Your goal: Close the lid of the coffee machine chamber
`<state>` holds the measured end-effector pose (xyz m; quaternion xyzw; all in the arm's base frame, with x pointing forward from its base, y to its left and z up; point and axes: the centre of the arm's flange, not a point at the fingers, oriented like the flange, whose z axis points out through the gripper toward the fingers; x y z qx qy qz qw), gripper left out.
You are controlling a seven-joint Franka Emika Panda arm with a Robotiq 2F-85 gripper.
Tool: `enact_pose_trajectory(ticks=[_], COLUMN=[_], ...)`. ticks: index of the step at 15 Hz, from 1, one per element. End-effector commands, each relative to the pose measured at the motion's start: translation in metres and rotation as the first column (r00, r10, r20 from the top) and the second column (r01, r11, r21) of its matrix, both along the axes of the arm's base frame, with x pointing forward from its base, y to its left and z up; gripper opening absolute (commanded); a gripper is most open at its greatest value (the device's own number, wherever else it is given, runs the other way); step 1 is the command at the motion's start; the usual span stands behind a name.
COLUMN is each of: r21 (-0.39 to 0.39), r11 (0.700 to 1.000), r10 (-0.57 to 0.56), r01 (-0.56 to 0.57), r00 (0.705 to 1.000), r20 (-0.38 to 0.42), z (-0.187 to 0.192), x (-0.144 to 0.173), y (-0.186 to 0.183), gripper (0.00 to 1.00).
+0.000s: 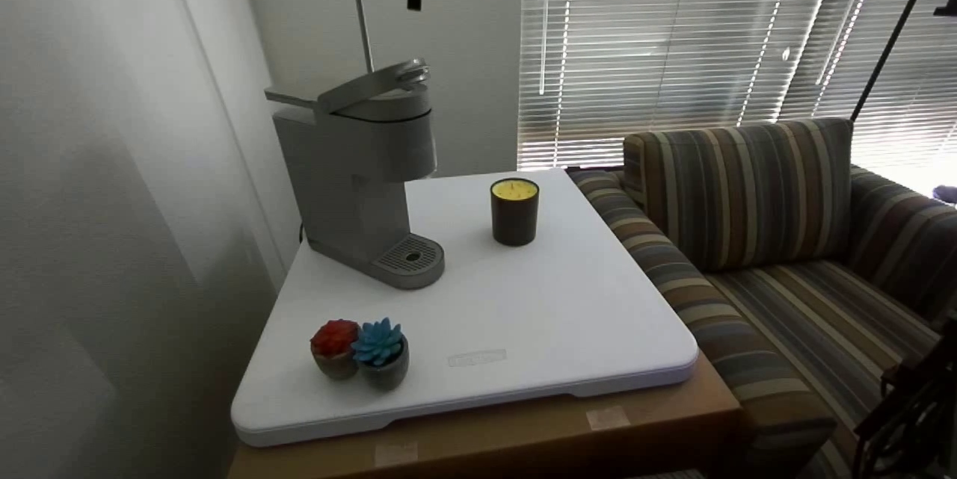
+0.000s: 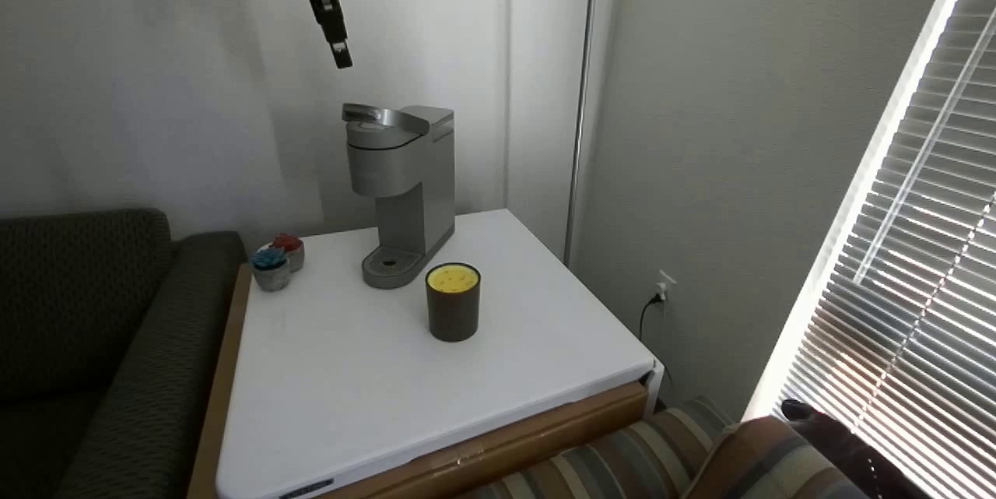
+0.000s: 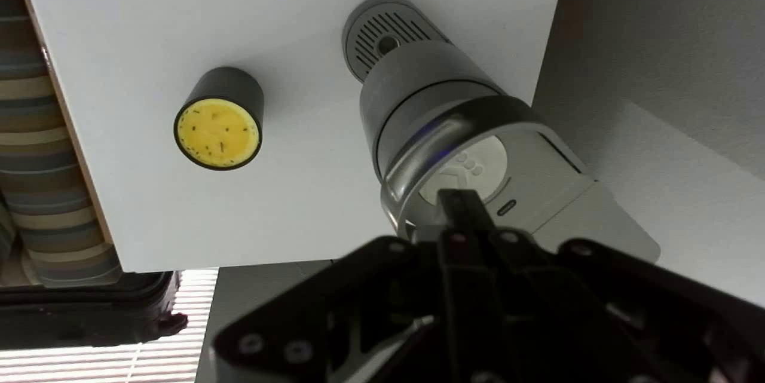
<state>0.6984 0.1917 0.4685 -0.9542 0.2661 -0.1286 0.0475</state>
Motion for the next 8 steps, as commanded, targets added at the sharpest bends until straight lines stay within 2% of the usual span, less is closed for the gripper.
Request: enact_pose_trajectory(ticks=[1,8], r21=[-0.001,0.008], r11=[0.999,1.000], r10=[0.032,0.015], r01=[-0.032,-0.015], r00=[0.999,1.000], r20=[0.007,0.011], z=[-0.033,-0.079], x=[0.007,0.016], y=[-0.005,-0.009], gripper=[0.00,0.00])
